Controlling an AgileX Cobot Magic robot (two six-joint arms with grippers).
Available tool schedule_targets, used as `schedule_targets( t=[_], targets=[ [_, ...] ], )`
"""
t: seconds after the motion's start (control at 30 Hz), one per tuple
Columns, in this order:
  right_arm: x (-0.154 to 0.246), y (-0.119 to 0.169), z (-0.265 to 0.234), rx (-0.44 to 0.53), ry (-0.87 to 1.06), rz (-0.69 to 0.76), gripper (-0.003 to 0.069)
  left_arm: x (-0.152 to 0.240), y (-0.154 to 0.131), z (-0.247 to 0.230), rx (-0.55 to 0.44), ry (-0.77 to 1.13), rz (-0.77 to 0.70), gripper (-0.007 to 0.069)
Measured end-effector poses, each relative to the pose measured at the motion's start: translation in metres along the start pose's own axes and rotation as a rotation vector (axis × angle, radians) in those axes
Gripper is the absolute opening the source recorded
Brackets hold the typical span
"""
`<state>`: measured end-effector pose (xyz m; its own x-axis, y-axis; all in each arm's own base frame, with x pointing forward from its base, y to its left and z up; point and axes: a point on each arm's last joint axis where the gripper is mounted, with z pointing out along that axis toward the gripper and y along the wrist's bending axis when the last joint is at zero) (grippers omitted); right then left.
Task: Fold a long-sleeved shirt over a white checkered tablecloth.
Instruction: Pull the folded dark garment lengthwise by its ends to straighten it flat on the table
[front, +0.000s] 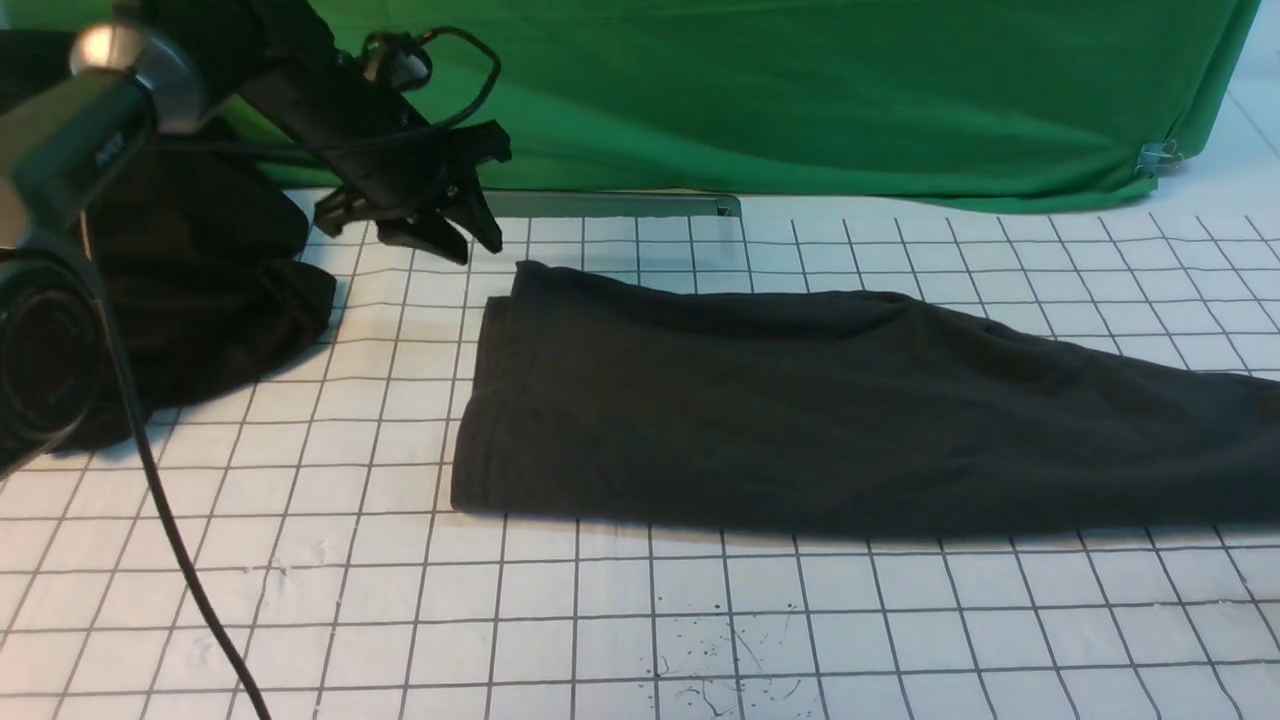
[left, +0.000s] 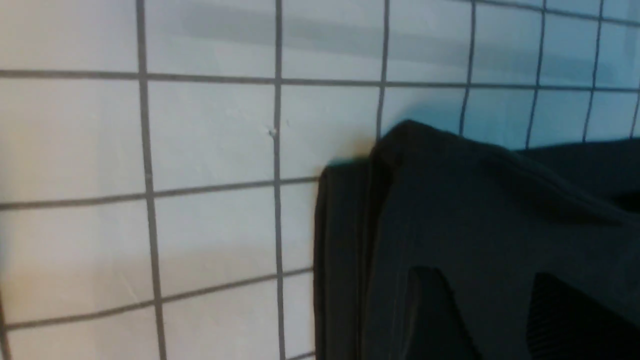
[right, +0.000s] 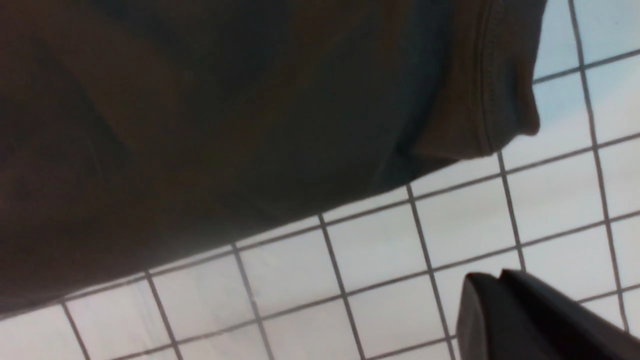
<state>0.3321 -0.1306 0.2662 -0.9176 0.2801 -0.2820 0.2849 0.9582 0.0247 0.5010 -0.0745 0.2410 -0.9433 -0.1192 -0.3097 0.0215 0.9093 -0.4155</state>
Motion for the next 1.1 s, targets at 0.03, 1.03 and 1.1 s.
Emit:
schedule_targets(
  t=[0.03,1.03,1.1],
  targets=[
    [0.000,0.000,0.000,-0.003,-0.003,0.002,0.0014,0.002,-0.001,-0.004,0.000,0.009,0.003,0.0337],
    [-0.003,0.002,0.000,-0.018,-0.035,0.014,0.0041,0.121,-0.002,0.016,0.047,0.384,0.016,0.0077],
    [-0.003,0.002,0.000,-0.018,-0.035,0.014,0.0041,0.131,-0.005,0.007,0.049,0.398,0.022,0.0025]
  ],
)
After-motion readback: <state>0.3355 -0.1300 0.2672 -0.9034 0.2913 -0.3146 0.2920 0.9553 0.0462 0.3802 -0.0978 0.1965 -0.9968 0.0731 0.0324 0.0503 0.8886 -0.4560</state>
